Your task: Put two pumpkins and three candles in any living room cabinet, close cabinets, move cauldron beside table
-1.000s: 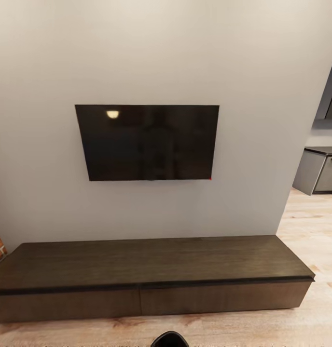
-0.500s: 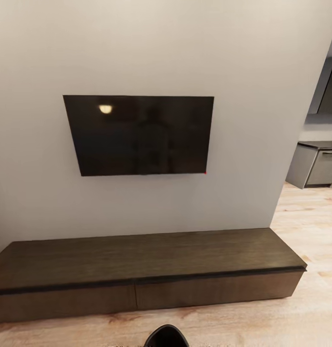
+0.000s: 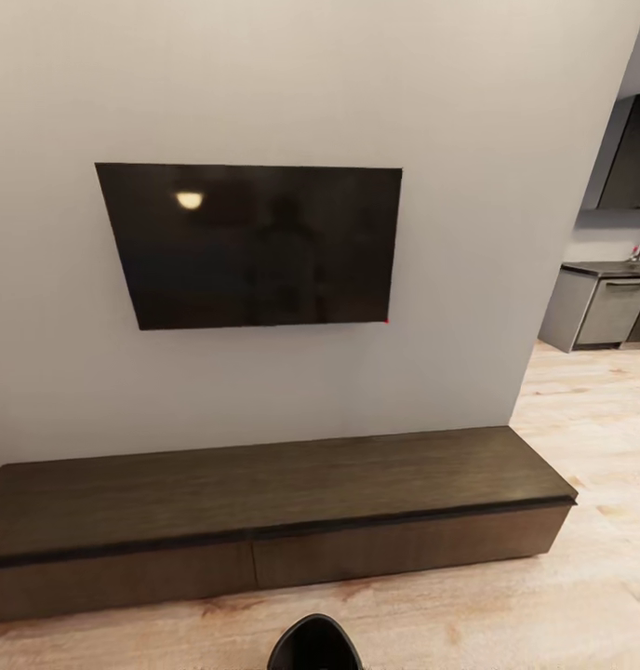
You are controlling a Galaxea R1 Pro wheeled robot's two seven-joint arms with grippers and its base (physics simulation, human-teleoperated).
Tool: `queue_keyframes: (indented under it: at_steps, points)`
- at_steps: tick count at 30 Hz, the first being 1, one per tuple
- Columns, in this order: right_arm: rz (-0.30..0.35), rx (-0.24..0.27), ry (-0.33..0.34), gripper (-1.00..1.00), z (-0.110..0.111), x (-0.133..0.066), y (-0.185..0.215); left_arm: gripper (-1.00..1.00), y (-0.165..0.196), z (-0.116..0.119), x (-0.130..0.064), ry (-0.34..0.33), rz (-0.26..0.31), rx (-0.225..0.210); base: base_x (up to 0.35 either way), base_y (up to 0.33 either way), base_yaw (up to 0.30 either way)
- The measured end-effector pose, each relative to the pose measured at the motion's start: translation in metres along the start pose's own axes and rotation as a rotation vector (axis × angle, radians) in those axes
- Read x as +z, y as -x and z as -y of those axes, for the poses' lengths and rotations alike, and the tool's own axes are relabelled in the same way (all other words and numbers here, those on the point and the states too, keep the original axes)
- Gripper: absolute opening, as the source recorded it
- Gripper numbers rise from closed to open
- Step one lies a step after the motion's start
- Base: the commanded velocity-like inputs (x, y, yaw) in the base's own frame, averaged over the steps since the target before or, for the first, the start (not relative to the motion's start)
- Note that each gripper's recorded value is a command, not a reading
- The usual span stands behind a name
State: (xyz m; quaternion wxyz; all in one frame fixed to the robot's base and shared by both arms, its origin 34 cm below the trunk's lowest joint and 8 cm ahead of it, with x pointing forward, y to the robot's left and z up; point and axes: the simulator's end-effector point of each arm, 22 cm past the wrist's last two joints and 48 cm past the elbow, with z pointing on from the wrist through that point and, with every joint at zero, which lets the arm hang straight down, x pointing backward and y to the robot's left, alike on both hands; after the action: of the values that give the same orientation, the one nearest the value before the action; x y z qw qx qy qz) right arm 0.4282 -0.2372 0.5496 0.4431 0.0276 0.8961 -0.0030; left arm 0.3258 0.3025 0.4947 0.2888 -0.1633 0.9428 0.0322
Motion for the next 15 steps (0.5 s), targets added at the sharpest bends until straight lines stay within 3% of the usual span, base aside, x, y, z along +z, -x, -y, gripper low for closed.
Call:
queue_keyframes:
  at_steps: [10, 14, 15]
  points:
    - [-0.004, 0.006, 0.005, 1.00, -0.004, 0.009, -0.015, 1.00, -0.004, 0.006, 0.015, -0.008, 0.016, -0.004, 0.000, 0.000, -0.006]
    - [0.036, 0.048, 0.028, 1.00, -0.034, 0.019, 0.000, 1.00, 0.042, 0.039, 0.025, -0.056, 0.107, -0.026, 0.000, 0.000, 0.000]
    - [0.065, 0.062, 0.029, 1.00, -0.040, 0.026, 0.015, 1.00, 0.054, 0.045, 0.029, -0.057, 0.103, -0.030, 0.000, 0.000, 0.000]
